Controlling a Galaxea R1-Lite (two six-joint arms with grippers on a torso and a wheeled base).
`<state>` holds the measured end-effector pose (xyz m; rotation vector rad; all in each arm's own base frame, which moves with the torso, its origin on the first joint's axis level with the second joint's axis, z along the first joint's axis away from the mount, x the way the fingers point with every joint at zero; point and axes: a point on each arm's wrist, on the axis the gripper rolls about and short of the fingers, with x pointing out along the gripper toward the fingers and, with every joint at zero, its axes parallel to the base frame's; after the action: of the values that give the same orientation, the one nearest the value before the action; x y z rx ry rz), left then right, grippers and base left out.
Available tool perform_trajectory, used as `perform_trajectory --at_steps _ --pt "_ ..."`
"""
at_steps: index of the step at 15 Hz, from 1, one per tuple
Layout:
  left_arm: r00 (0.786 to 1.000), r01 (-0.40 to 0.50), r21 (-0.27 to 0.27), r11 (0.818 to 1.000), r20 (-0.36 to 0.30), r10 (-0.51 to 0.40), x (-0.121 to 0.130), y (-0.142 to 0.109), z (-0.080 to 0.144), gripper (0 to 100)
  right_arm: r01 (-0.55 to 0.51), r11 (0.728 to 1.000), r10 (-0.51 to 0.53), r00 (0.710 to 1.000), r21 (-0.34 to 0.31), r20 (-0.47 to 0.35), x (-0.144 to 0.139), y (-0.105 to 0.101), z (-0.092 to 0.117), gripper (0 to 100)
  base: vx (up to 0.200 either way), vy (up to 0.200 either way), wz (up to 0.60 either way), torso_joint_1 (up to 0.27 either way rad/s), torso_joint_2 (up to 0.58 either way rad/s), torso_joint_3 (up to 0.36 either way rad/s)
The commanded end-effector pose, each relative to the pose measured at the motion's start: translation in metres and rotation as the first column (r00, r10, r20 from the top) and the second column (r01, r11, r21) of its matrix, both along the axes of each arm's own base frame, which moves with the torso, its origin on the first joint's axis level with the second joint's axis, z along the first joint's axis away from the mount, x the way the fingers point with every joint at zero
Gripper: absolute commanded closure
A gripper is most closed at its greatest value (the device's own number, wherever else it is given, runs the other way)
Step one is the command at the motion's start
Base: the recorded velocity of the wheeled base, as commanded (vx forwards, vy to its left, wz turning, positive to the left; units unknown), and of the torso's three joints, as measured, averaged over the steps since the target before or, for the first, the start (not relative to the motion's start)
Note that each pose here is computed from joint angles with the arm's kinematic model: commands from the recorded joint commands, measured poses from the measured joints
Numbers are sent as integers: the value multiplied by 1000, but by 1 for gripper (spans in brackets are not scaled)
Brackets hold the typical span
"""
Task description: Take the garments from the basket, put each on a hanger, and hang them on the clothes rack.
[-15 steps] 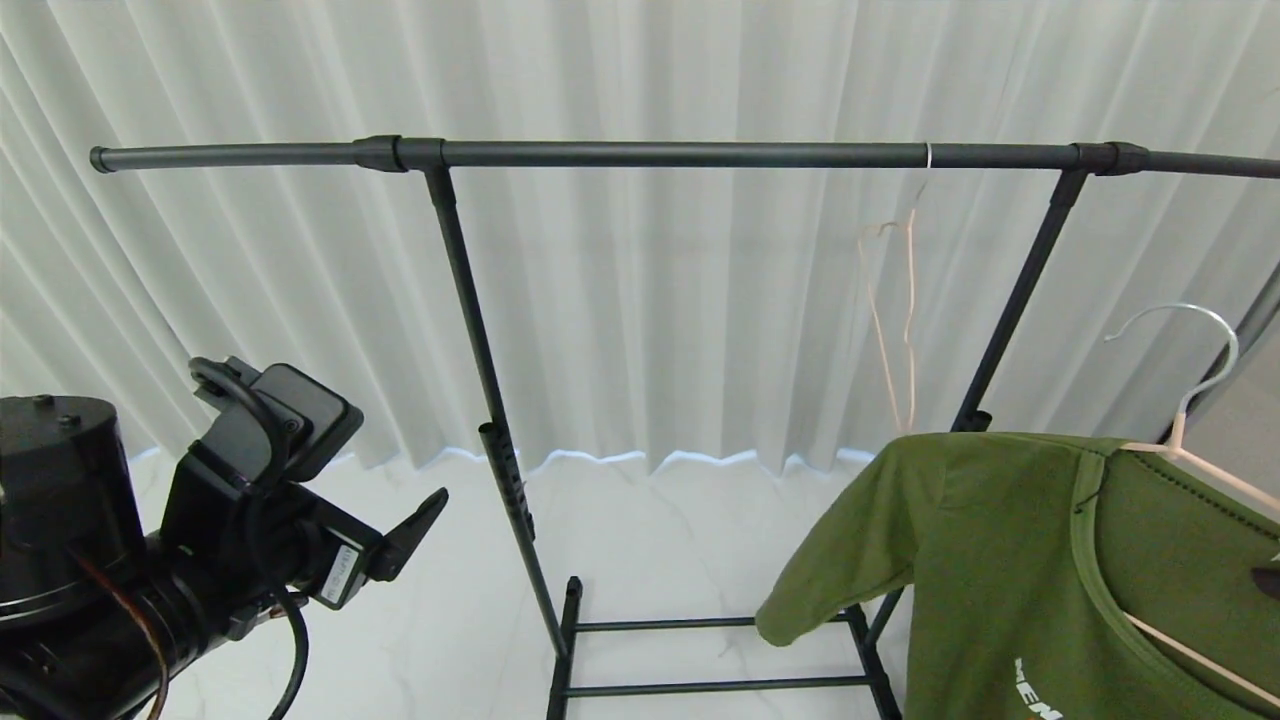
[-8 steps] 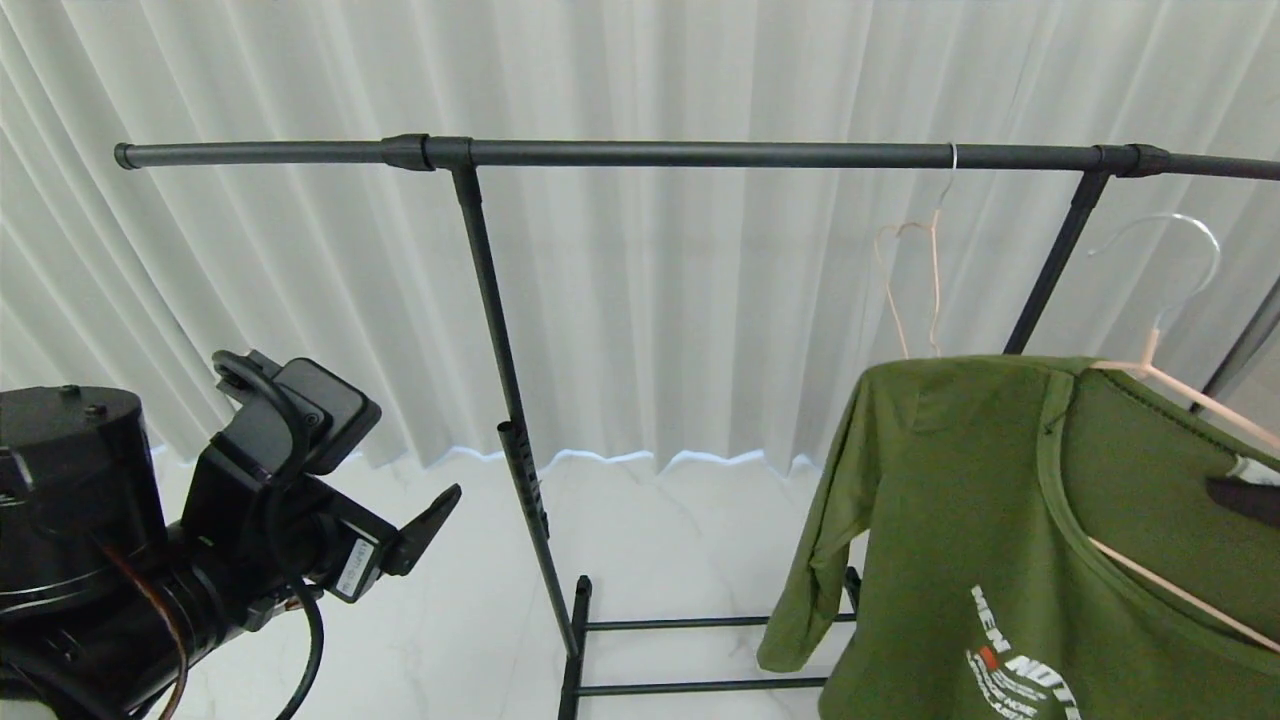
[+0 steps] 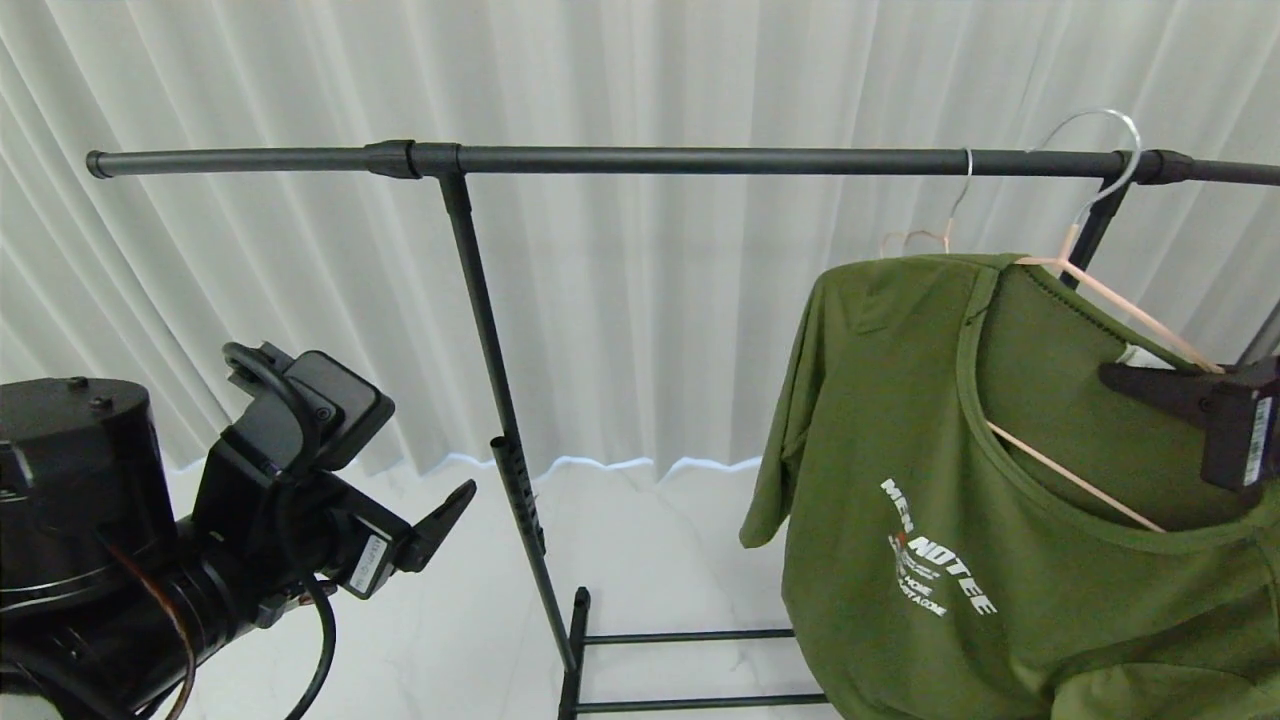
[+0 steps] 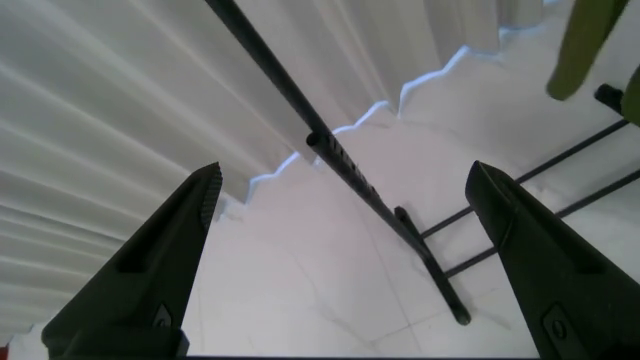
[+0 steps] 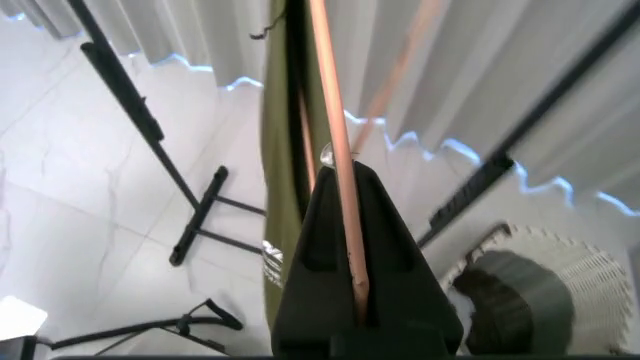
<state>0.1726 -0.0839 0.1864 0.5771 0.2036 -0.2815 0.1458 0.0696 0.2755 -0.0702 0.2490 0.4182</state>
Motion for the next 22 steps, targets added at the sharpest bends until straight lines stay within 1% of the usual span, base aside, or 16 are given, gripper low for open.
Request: perform_trajectory --at_steps 1,6,9,12,14,17,22 --pt "1000 10 -1 1000 2 -10 -1 -2 0 0 -13 1000 13 1000 -9 -16 9 7 -1 100 200 0 0 22 7 -2" --pt "1000 11 -2 1000 3 -11 -1 -2 1 0 -32 999 32 999 -12 -21 20 17 2 100 200 0 0 1 4 0" --pt "1000 20 -3 1000 6 -20 -3 -3 1 0 -40 999 40 999 -5 -7 39 29 2 100 0 0 0 0 0 0" --pt "1000 22 -5 1000 8 -22 -4 -3 2 0 -42 999 42 999 -9 -18 56 39 2 100 0 0 0 0 0 0" --pt "999 30 -12 999 23 -29 -4 -4 2 0 -40 999 40 999 -10 -26 79 51 4 100 0 0 0 0 0 0" --pt "999 45 -13 999 25 -45 -5 -7 2 0 -34 999 33 998 -21 -51 100 62 -3 100 0 0 0 0 0 0" --pt "997 78 -11 997 24 -77 -8 -12 1 0 22 1000 -23 995 -16 -98 114 69 -16 100 0 0 0 0 0 0"
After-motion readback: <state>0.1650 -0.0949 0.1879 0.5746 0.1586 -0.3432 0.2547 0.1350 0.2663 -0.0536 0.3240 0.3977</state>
